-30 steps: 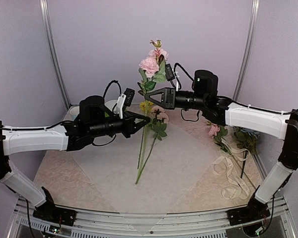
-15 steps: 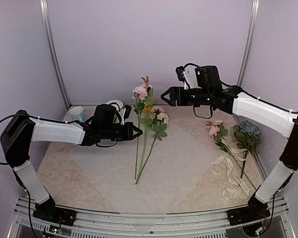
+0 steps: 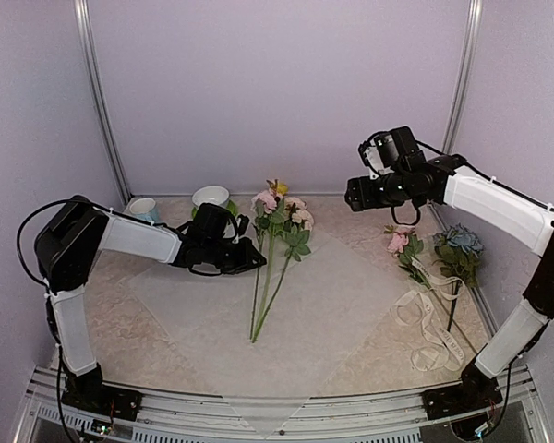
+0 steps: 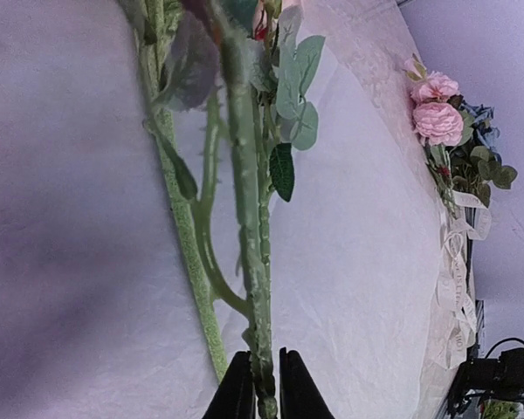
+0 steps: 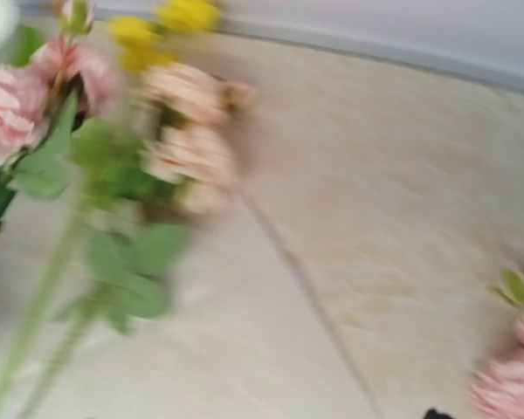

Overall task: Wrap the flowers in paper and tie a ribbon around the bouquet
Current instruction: Place the fake flower on the flattened wrapping paper, then pick up the fake flower from the corner of the board.

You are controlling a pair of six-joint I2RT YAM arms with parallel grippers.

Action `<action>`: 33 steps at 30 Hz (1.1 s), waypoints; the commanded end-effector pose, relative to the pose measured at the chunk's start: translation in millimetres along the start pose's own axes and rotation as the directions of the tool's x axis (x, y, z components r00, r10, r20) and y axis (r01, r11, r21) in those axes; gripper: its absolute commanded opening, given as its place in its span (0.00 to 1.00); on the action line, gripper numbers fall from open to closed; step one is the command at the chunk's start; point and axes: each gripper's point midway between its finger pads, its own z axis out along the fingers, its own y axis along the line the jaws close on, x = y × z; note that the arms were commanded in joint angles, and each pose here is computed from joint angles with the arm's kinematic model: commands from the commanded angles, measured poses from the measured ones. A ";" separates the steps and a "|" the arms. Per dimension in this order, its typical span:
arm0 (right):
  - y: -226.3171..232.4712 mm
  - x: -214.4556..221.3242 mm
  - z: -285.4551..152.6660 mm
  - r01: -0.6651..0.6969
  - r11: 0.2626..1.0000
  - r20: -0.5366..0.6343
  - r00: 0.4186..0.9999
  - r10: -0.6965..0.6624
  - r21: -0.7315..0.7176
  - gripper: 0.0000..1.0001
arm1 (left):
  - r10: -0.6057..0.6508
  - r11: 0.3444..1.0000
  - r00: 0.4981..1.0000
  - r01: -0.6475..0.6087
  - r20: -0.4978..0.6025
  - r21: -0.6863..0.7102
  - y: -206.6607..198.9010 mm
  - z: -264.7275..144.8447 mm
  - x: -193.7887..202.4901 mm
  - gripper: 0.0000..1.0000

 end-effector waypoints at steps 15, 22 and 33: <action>-108.0 74.6 9.0 -0.015 0.964 -0.248 0.965 0.084 0.265 0.71 | 0.011 0.998 0.999 -0.008 0.042 -0.065 7.2 0.9 -10.7 0.59; -148.8 152.4 24.6 0.025 0.932 -0.479 0.862 0.163 0.362 0.45 | 0.197 0.961 0.962 -0.153 0.188 -0.229 -19.2 -39.3 -42.7 0.99; -181.9 166.9 79.2 0.122 0.919 -0.545 0.831 0.111 0.374 0.81 | 0.450 0.883 0.824 -0.353 0.344 -0.308 -81.2 -100.1 -56.1 0.99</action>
